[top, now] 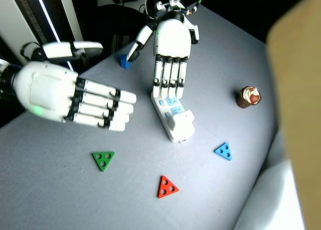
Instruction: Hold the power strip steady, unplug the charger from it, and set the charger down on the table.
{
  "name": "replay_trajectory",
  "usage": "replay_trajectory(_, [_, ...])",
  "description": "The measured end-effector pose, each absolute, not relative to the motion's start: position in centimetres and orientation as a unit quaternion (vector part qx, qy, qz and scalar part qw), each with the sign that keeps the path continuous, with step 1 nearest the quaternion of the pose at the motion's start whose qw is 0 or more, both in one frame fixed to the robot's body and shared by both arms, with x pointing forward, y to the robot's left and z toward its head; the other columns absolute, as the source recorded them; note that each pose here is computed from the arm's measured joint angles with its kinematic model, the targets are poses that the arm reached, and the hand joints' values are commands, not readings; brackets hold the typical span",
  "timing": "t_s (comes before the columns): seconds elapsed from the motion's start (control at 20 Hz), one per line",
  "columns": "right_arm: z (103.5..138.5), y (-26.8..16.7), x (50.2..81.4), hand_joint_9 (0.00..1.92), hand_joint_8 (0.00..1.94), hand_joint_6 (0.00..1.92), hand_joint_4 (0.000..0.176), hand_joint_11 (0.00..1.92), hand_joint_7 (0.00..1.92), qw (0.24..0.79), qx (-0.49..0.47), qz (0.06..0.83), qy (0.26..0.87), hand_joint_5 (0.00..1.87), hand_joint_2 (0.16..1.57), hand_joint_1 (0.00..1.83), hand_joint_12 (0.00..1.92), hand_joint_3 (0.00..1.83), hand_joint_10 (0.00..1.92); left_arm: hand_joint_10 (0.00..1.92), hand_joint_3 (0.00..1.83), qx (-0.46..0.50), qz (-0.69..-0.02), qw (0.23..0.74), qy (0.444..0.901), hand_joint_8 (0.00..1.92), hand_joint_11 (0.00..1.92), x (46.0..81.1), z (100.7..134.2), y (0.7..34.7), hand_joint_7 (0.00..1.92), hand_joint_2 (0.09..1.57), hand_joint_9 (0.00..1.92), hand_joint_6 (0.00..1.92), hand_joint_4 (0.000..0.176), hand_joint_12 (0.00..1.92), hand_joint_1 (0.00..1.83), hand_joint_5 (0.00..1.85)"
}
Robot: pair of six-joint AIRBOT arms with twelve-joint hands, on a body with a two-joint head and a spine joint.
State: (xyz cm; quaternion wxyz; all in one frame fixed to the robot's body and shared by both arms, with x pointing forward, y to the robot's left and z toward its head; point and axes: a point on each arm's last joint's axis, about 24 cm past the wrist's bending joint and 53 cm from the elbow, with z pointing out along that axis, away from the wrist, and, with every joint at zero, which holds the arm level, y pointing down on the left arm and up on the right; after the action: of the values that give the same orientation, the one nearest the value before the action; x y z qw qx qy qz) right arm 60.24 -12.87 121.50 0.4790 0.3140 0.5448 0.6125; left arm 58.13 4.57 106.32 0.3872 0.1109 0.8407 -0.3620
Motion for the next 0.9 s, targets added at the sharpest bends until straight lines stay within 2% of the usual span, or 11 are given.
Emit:
replay_trajectory(0.05, [121.0, -12.9, 60.7, 0.07, 0.00, 0.00, 0.000, 0.05, 0.06, 0.479, 0.337, 0.604, 0.540, 0.04, 1.04, 0.46, 0.13, 0.00, 0.00, 0.00, 0.00, 0.109, -0.360, 0.388, 0.841, 0.00, 0.01, 58.4, 106.2, 4.7, 0.14, 1.10, 0.11, 0.00, 0.000, 0.18, 0.00, 0.12])
replay_trajectory(0.15, [119.8, -12.5, 61.4, 0.10, 0.01, 0.01, 0.000, 0.06, 0.10, 0.466, 0.371, 0.596, 0.538, 0.07, 1.01, 0.74, 0.14, 0.00, 0.01, 0.00, 0.00, 0.109, -0.358, 0.385, 0.843, 0.01, 0.00, 58.7, 105.5, 4.5, 0.15, 1.10, 0.13, 0.00, 0.000, 0.19, 0.00, 0.13])
replay_trajectory(0.45, [119.5, -11.3, 63.6, 0.08, 0.00, 0.00, 0.000, 0.05, 0.07, 0.457, 0.415, 0.594, 0.515, 0.08, 1.01, 0.97, 0.17, 0.00, 0.00, 0.00, 0.00, 0.113, -0.363, 0.381, 0.843, 0.00, 0.00, 59.3, 104.3, 3.1, 0.14, 1.11, 0.12, 0.00, 0.000, 0.17, 0.00, 0.13])
replay_trajectory(0.6, [118.4, -11.4, 64.5, 0.12, 0.01, 0.01, 0.000, 0.09, 0.10, 0.450, 0.441, 0.585, 0.510, 0.11, 1.01, 1.03, 0.20, 0.00, 0.01, 0.00, 0.00, 0.112, -0.362, 0.381, 0.844, 0.00, 0.01, 59.5, 103.8, 3.0, 0.15, 1.11, 0.12, 0.01, 0.000, 0.18, 0.00, 0.14])
replay_trajectory(0.9, [118.9, -9.6, 66.3, 0.16, 0.01, 0.01, 0.000, 0.12, 0.13, 0.433, 0.455, 0.598, 0.498, 0.16, 1.03, 1.03, 0.25, 0.00, 0.01, 0.00, 0.00, 0.098, -0.363, 0.377, 0.846, 0.00, 0.03, 59.3, 103.1, 3.6, 0.15, 1.10, 0.13, 0.00, 0.000, 0.20, 0.03, 0.14])
